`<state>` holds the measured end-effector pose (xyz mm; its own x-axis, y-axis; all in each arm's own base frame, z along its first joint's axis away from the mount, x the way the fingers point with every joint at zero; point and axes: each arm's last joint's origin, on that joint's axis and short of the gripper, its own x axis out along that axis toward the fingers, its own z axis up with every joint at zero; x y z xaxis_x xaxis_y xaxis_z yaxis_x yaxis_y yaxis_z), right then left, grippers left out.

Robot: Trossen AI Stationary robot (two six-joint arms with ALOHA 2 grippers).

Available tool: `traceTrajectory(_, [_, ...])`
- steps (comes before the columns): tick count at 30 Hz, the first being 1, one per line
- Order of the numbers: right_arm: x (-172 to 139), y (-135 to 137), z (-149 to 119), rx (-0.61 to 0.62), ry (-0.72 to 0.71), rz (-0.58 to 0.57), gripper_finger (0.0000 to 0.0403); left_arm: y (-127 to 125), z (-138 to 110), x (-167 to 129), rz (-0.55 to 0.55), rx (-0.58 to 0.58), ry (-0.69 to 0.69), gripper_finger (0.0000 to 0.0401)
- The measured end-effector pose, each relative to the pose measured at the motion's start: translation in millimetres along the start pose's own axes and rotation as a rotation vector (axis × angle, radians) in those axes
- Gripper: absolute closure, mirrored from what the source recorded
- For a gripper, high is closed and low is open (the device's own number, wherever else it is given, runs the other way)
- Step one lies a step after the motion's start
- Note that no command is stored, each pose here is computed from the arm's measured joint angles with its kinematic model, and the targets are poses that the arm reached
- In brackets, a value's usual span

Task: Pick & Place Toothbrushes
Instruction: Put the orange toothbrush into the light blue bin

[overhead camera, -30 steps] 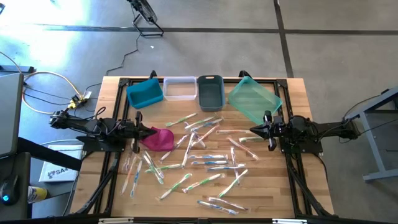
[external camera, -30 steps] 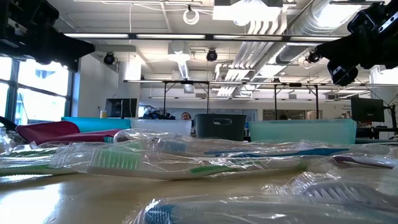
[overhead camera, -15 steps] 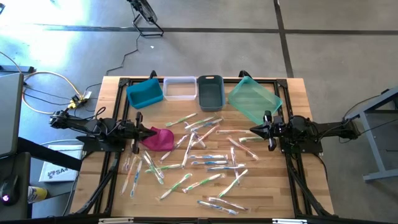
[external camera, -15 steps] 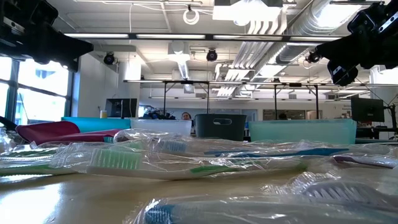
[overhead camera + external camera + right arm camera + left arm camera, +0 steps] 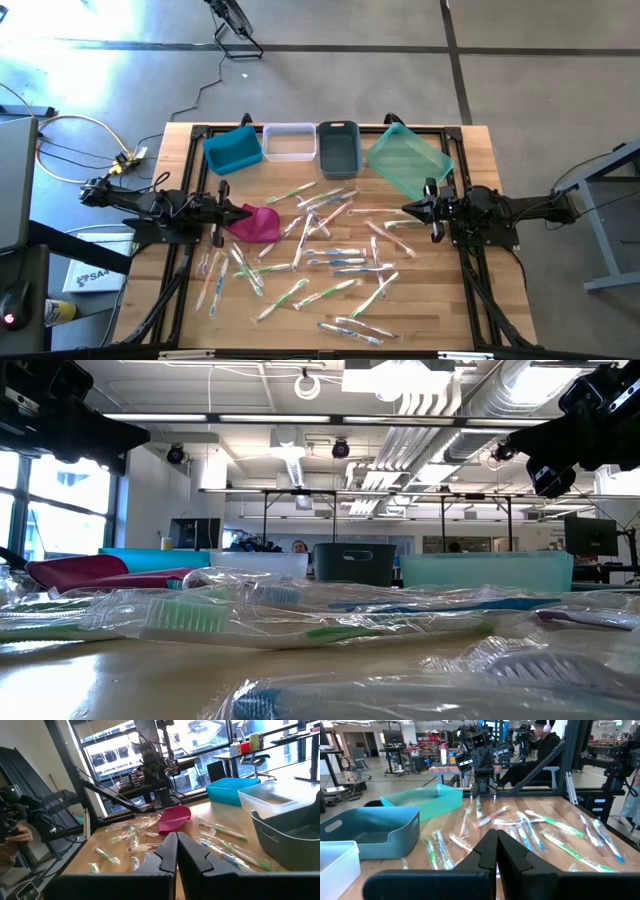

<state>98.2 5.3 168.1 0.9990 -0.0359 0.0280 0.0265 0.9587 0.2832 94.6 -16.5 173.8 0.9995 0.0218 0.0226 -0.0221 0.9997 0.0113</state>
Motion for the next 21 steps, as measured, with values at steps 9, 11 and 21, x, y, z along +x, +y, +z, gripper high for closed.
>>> traceTrajectory(9, [0.0,0.1,0.7,-0.005,-0.008,-0.001,0.0401,0.0,-0.3,0.1,0.0,0.005,0.001,0.0401])
traceTrajectory(11, [0.0,0.4,1.9,-0.021,-0.02,0.0,0.0401,0.0,-0.3,0.1,0.0,0.008,0.0,0.0401])
traceTrajectory(21, [-0.1,1.1,4.4,-0.016,-0.046,0.007,0.0401,0.0,-0.3,0.1,0.0,0.004,0.0,0.0401])
